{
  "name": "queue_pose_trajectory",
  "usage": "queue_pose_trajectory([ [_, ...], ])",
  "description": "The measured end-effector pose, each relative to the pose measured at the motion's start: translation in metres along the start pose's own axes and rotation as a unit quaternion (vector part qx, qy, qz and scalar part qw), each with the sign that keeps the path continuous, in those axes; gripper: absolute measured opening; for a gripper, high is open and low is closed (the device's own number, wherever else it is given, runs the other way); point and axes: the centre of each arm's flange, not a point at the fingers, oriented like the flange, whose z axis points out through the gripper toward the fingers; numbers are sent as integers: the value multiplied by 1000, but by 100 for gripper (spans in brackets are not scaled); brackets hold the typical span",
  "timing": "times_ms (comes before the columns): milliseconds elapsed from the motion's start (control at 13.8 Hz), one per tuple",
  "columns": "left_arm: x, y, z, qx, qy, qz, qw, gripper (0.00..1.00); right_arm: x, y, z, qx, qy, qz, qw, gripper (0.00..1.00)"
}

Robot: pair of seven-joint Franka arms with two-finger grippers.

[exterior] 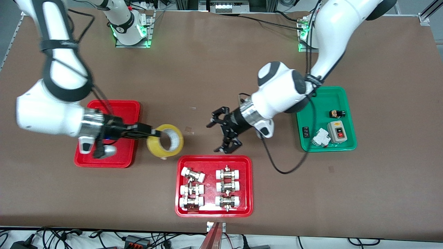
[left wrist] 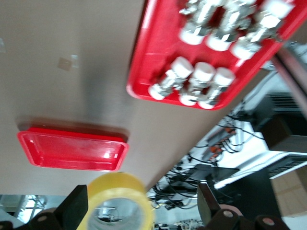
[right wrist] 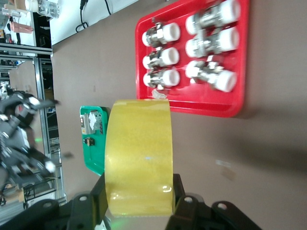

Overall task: Left arm passes tape to right arm into tray
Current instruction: 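Lower the tape into the empty red tray and open the right gripper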

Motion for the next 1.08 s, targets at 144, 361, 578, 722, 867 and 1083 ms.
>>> queue_pose_trajectory([
  [144,0,21,-34,4,21,33,999,100,-2,55,-35,16,-26,-8,999,54],
  [361,14,38,-85,80,85,173,978,100,-16,167,-67,44,-69,-7,997,54],
  [578,49,49,-137,207,121,327,914,100,-36,263,-75,35,-100,-15,994,54],
  [722,69,58,-173,278,105,420,858,100,-47,305,-72,28,-116,-23,993,54],
  [867,95,74,-211,322,84,480,812,100,-56,334,-65,25,-132,-35,990,54],
  [1083,130,81,-269,407,139,552,715,100,-62,362,-47,27,-146,-63,987,54],
])
